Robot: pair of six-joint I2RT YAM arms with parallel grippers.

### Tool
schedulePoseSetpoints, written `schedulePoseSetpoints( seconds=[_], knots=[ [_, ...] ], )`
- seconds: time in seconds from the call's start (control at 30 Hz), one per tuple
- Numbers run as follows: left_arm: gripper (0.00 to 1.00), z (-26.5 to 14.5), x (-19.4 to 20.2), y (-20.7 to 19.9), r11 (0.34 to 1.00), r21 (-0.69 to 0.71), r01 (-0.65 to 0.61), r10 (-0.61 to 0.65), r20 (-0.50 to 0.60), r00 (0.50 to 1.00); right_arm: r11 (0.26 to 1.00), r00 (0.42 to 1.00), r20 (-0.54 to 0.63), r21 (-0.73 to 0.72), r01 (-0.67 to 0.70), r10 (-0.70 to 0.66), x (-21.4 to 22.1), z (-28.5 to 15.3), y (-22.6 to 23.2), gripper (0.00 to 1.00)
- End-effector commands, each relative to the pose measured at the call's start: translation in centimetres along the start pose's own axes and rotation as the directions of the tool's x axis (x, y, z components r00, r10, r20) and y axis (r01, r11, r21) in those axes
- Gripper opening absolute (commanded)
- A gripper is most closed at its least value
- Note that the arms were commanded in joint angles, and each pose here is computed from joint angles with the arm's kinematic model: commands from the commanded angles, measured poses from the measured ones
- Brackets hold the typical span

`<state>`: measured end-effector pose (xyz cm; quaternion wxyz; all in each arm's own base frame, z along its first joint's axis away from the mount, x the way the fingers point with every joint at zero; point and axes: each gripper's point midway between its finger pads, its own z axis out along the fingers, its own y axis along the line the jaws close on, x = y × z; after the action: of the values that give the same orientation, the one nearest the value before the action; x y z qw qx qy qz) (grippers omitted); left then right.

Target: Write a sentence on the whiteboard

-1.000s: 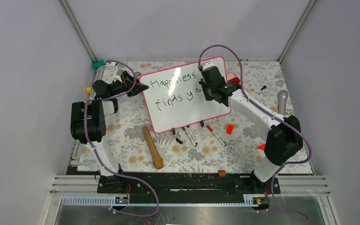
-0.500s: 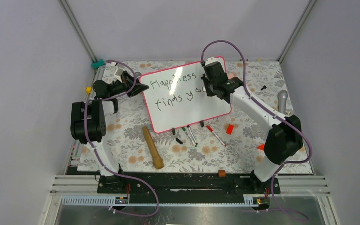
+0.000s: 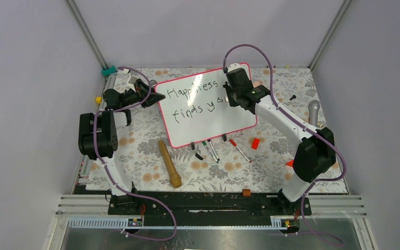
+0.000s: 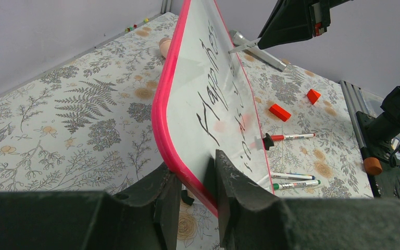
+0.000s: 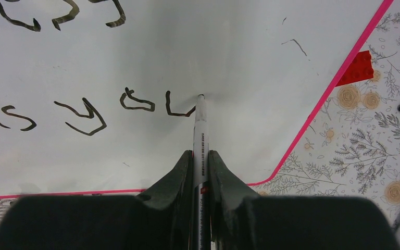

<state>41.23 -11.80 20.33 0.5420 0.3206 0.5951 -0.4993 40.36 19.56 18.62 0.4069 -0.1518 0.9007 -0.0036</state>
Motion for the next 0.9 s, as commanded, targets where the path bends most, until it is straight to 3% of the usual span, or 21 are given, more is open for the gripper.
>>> schedulePoseSetpoints(
  seconds=[0.0, 0.87],
  knots=[
    [0.0, -0.6, 4.2, -4.0, 0.947, 0.277, -0.16, 0.204, -0.138, 0.969, 1.0, 0.999, 0.031, -0.019, -0.013, 0.013, -1.5, -0.2, 0.0, 0.0],
    [0.0, -0.6, 4.2, -4.0, 0.947, 0.277, -0.161, 0.205, -0.138, 0.969, 1.0, 0.997, -0.076, -0.003, -0.01, 0.01, 2.4, 0.4, -0.1, 0.0]
  ],
)
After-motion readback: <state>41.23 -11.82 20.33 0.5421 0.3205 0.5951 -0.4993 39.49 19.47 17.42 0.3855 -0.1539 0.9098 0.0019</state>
